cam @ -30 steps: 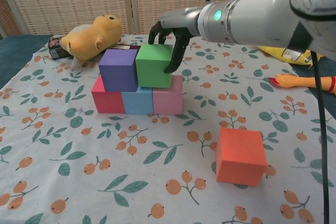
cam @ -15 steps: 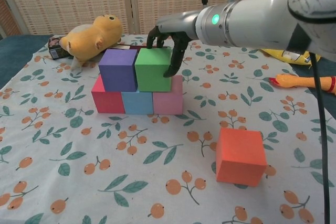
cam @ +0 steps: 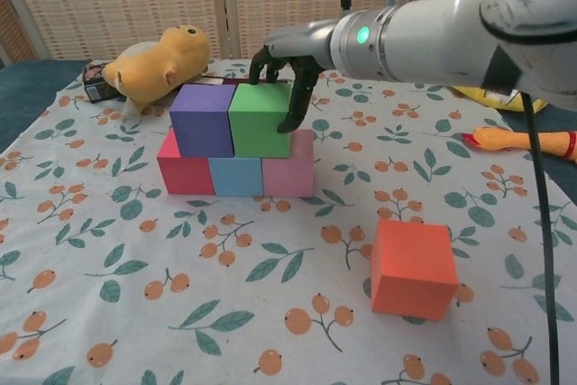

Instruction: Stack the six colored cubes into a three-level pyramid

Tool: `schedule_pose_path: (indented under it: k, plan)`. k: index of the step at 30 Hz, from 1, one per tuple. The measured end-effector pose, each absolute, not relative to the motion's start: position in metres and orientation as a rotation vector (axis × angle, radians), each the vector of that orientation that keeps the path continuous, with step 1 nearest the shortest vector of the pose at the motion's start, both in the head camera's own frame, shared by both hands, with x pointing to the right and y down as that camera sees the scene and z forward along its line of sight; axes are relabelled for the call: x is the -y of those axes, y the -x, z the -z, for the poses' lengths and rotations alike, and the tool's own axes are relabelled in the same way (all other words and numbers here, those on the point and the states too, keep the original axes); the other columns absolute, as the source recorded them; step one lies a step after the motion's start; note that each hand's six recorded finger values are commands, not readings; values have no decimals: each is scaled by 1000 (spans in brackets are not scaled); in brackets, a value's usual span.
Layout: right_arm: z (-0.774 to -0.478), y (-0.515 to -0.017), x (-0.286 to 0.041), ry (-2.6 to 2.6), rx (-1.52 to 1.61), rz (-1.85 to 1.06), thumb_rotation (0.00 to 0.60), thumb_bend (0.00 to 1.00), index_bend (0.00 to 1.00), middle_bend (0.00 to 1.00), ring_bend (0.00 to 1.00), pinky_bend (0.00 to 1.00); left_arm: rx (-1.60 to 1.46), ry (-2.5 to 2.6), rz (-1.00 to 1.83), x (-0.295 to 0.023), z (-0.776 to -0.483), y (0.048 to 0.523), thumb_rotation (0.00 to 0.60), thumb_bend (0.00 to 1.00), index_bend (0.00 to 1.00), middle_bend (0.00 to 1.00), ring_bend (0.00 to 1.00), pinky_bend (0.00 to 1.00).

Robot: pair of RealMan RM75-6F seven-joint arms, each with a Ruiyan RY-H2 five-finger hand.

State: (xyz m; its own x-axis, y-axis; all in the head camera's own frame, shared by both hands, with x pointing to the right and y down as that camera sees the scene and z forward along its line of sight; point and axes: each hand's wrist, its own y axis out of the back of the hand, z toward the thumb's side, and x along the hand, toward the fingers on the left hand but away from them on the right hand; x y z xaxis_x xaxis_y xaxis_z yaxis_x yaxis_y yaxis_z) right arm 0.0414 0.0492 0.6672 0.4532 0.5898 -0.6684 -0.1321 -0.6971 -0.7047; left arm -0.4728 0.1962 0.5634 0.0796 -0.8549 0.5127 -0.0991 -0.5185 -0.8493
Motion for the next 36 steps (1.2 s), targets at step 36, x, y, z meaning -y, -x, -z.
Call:
schedule_pose_path:
  k: [36]
  plan:
    - [-670, -41, -51, 1991, 384, -1292, 600, 180, 89, 261, 0, 0, -950, 1718, 1499, -196, -564, 473, 600, 283, 57, 0, 0, 84]
